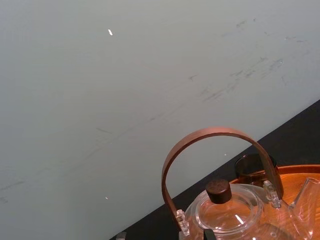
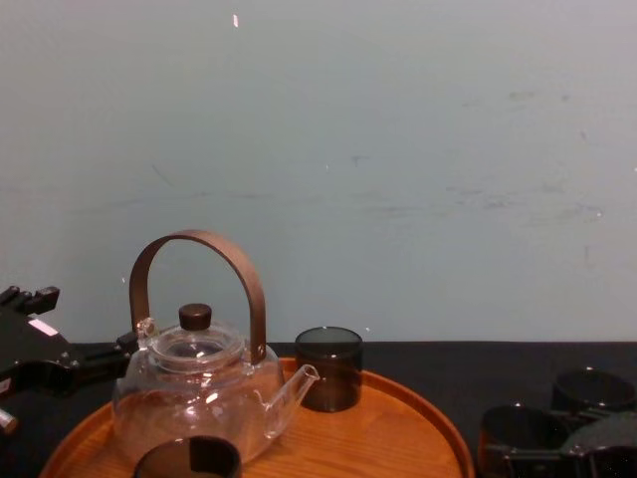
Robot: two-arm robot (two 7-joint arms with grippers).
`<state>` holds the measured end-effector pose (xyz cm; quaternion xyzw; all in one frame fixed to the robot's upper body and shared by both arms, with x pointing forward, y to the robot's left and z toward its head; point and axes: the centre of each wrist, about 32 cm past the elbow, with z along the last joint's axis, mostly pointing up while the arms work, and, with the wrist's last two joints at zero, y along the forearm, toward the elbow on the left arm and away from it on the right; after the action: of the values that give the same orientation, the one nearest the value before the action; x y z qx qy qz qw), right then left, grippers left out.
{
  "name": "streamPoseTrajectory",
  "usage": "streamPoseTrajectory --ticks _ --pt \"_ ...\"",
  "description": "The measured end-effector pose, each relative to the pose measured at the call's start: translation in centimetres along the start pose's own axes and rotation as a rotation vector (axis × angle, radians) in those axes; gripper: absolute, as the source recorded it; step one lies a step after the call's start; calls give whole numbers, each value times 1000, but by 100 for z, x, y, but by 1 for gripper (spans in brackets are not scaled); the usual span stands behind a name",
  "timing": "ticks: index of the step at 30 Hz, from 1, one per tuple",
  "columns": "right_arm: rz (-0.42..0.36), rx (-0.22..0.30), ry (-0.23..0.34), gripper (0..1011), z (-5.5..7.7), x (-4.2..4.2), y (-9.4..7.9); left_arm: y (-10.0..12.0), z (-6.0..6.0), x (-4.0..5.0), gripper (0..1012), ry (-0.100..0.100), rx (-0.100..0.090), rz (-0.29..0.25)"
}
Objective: Pick up the glass from the table and place it on the tray.
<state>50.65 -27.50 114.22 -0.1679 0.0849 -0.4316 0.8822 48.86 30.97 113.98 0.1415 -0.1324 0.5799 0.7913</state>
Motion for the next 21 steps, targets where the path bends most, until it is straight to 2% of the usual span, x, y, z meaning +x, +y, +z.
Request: streamPoseTrajectory --ticks 21 --pt "0 -12 8 1010 -7 3 37 0 0 0 1001 0 0 0"
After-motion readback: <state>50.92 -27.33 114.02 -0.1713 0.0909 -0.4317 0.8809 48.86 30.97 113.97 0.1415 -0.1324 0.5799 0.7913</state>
